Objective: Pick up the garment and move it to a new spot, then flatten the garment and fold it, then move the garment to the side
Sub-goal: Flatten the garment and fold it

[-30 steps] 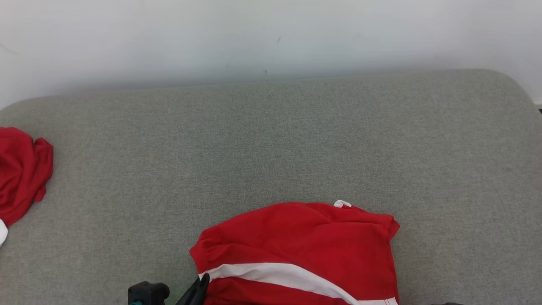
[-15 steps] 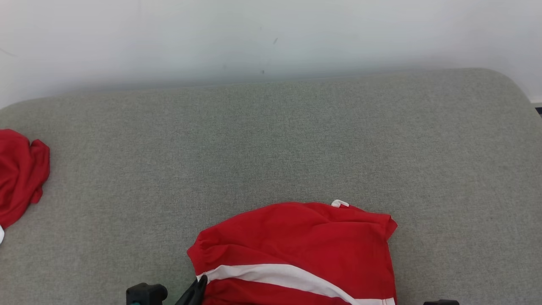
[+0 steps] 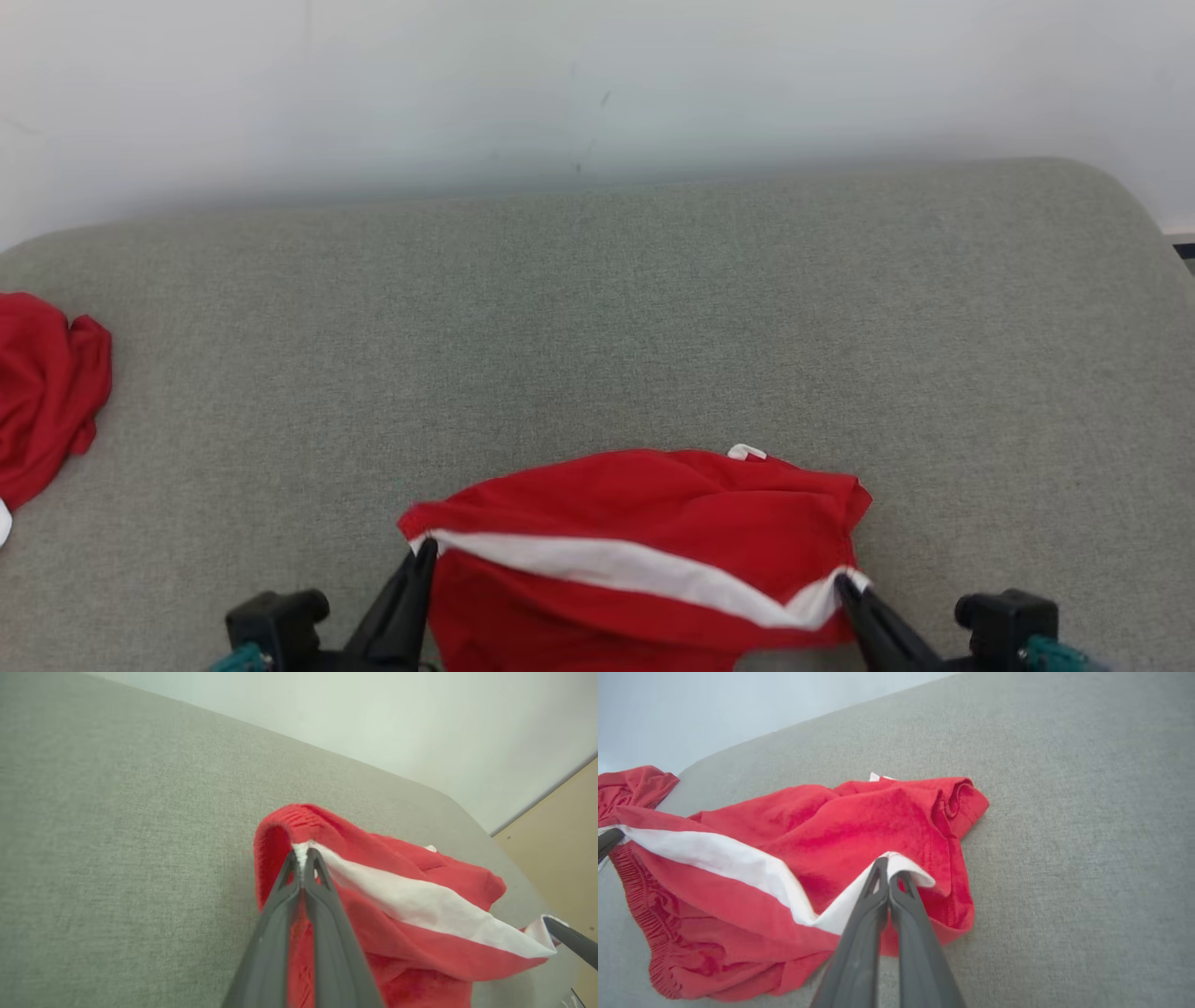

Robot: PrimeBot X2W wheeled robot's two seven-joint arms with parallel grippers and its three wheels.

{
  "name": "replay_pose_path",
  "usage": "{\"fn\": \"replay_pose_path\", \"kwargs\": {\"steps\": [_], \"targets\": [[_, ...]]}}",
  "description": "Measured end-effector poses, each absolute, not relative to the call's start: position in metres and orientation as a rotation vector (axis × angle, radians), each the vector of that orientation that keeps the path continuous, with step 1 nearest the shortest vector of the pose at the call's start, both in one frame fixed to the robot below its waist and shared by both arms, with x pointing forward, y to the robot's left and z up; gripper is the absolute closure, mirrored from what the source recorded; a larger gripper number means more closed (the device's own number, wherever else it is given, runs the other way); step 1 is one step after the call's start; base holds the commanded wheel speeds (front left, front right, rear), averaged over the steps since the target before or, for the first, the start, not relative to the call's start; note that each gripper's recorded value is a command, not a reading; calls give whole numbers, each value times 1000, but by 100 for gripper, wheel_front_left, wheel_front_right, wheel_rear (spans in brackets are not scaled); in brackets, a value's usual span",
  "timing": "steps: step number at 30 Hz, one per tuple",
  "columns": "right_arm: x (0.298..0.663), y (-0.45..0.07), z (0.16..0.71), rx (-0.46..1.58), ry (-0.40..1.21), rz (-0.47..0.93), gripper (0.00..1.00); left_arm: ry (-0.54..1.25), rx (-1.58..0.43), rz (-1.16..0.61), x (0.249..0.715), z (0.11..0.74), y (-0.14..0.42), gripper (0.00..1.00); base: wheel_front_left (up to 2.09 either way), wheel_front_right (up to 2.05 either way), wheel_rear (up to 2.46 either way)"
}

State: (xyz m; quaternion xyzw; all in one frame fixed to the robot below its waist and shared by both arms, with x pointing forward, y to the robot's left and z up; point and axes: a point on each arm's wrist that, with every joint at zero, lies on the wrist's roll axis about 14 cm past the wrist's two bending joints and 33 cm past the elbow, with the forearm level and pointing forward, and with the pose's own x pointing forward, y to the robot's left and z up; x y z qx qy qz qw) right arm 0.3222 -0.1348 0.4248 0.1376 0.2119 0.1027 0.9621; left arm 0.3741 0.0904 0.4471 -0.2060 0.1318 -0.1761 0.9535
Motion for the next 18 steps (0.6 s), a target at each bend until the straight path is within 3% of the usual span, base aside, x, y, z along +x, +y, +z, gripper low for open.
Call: {"fn": "replay_pose_path", "kwargs": {"steps": [10,18], "targets": [[378,-155,525,243,78,232,100,12,-537,-422,419,542,87,100,0,0,0],[408,-145,602,94,-104,360,100,-114,-548,-489,451,606,88,100,0,0,0]]}}
